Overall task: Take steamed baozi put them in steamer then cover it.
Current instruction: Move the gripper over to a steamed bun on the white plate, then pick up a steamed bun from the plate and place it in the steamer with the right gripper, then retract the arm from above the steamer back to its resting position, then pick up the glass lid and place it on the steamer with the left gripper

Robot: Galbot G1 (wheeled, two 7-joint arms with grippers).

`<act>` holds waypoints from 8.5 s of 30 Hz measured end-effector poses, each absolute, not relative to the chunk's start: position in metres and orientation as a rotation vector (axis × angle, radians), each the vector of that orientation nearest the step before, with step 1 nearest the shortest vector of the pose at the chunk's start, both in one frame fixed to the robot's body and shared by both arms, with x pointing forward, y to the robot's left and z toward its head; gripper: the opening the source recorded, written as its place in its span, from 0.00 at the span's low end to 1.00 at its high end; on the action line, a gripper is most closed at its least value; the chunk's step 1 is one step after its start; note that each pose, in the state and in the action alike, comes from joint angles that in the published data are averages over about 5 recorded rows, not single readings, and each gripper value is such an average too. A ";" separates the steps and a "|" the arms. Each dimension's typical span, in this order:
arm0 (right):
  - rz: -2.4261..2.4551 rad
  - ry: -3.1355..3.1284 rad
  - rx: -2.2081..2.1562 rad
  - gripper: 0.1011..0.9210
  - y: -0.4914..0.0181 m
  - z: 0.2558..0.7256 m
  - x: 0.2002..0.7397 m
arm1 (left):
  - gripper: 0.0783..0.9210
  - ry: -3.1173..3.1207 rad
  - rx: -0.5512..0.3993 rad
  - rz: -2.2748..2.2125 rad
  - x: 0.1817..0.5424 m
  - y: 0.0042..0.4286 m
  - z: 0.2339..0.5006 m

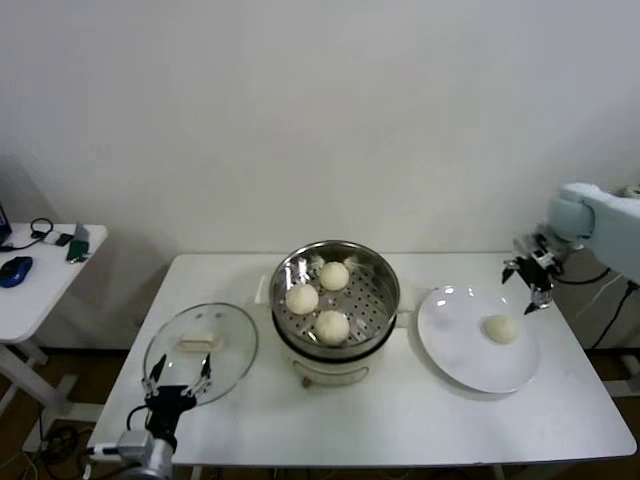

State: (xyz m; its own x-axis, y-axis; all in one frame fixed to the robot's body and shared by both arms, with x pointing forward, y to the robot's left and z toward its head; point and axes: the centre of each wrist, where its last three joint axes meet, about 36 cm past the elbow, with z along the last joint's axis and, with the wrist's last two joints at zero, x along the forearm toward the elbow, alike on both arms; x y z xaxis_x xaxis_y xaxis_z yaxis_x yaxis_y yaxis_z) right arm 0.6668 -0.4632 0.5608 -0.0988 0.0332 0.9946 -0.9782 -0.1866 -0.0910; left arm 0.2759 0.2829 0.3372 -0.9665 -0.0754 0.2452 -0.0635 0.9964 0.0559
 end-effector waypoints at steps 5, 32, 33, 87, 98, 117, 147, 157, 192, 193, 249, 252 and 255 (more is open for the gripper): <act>1.414 -1.171 1.243 0.88 -0.470 0.528 0.666 | 0.88 -2.884 0.106 -0.072 0.274 0.283 0.335; 1.376 -1.204 1.190 0.66 -0.463 0.466 0.672 | 0.88 -2.880 0.100 -0.077 0.276 0.283 0.334; 1.374 -1.204 1.190 0.65 -0.463 0.466 0.672 | 0.88 -2.881 0.100 -0.076 0.276 0.283 0.334; 1.582 -1.214 1.531 0.64 -0.146 0.633 0.658 | 0.88 -2.903 0.098 -0.059 0.284 0.291 0.348; 1.602 -1.177 1.529 0.65 -0.134 0.605 0.658 | 0.88 -2.900 0.096 -0.059 0.285 0.291 0.346; 1.560 -1.308 1.534 0.88 -0.158 0.652 0.668 | 0.88 -2.913 0.085 -0.074 0.285 0.292 0.355; 0.474 -2.961 0.690 0.88 -0.367 0.543 0.567 | 0.88 -2.962 0.048 -0.195 0.302 0.284 0.374; 0.192 -3.089 0.402 0.88 -0.408 0.454 0.468 | 0.88 -2.972 0.059 -0.326 0.305 0.281 0.375; -0.225 -3.046 0.015 0.88 -0.329 0.283 0.254 | 0.88 -2.337 0.068 -2.089 0.301 0.330 0.273; -0.225 -3.047 0.013 0.88 -0.327 0.282 0.252 | 0.88 -2.326 0.059 -2.098 0.302 0.331 0.270; -0.176 -3.073 -0.052 0.88 -0.315 0.273 0.240 | 0.14 -2.159 0.020 -2.139 0.371 0.337 0.232; -0.171 -3.077 -0.056 0.88 -0.316 0.273 0.240 | 0.09 -2.168 0.044 -2.141 0.373 0.339 0.238; -0.164 -3.080 -0.055 0.88 -0.317 0.274 0.239 | 0.08 -2.179 0.076 -2.142 0.374 0.341 0.248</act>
State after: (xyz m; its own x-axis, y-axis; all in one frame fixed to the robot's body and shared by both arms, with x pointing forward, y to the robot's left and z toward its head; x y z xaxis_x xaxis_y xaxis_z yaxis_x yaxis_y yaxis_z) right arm 0.2391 -0.3173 0.2741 -0.9978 0.0323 0.0584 0.0383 0.9937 0.1050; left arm 0.3744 0.3410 0.2476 -0.9951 -0.0950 0.0259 0.0243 0.0182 0.9995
